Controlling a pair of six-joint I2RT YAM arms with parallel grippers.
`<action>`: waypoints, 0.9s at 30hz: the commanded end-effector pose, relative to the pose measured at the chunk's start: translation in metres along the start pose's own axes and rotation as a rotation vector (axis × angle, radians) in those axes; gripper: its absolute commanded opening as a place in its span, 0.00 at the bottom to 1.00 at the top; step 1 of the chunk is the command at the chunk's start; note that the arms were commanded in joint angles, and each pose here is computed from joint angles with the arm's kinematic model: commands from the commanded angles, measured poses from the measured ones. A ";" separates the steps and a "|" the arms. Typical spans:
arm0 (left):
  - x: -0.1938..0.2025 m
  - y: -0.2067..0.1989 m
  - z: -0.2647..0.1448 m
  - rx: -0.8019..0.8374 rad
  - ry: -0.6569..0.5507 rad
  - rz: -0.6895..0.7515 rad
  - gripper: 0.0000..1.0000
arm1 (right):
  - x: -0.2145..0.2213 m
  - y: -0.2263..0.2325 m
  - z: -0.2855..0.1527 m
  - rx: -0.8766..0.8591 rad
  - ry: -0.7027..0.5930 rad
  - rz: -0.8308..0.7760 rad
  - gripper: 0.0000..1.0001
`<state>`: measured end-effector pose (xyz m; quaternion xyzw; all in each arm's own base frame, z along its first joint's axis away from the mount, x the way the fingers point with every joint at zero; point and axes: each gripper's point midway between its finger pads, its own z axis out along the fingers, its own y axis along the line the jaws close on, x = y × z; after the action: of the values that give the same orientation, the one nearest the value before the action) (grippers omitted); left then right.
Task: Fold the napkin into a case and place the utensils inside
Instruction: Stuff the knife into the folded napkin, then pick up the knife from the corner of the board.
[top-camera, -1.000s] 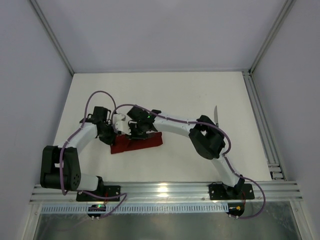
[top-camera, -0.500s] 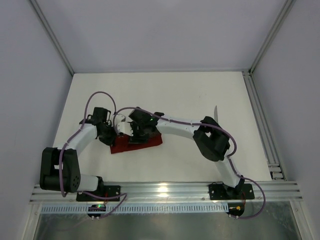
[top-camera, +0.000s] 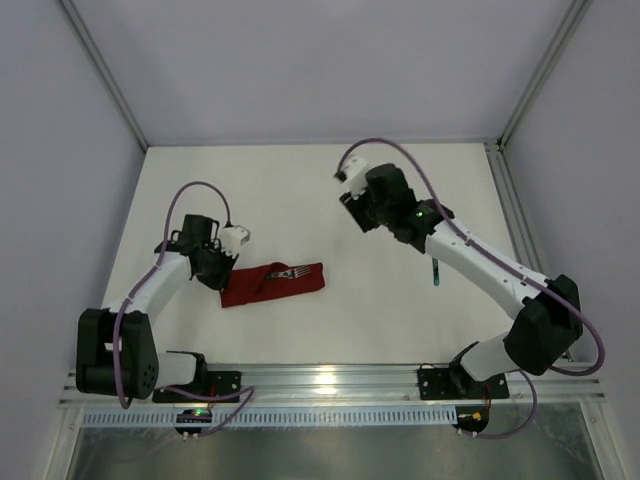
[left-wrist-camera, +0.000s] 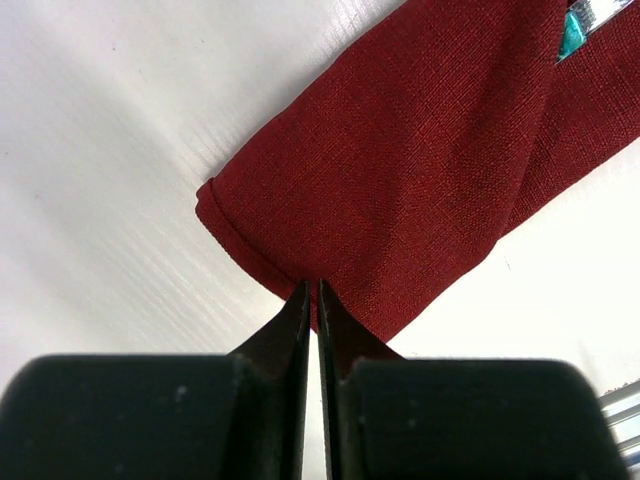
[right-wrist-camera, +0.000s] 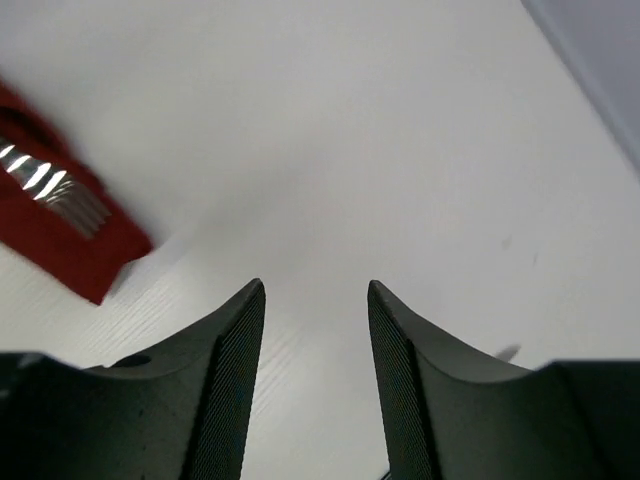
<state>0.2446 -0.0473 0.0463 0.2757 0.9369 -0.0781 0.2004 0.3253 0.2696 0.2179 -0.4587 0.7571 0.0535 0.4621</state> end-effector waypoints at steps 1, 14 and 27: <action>-0.006 0.001 -0.006 -0.014 -0.039 0.026 0.07 | 0.105 -0.091 -0.007 0.382 0.217 0.633 0.49; -0.012 -0.002 -0.026 -0.039 -0.102 0.031 0.20 | 0.280 -0.117 0.008 0.428 0.498 1.105 0.61; -0.009 -0.012 -0.043 -0.023 -0.124 0.055 0.21 | 0.320 -0.095 0.006 0.452 0.633 1.100 0.12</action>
<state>0.2364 -0.0471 0.0817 0.2852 0.9196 -0.0680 0.2614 0.3721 0.0129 0.0167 0.0992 0.9672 -0.0156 0.2334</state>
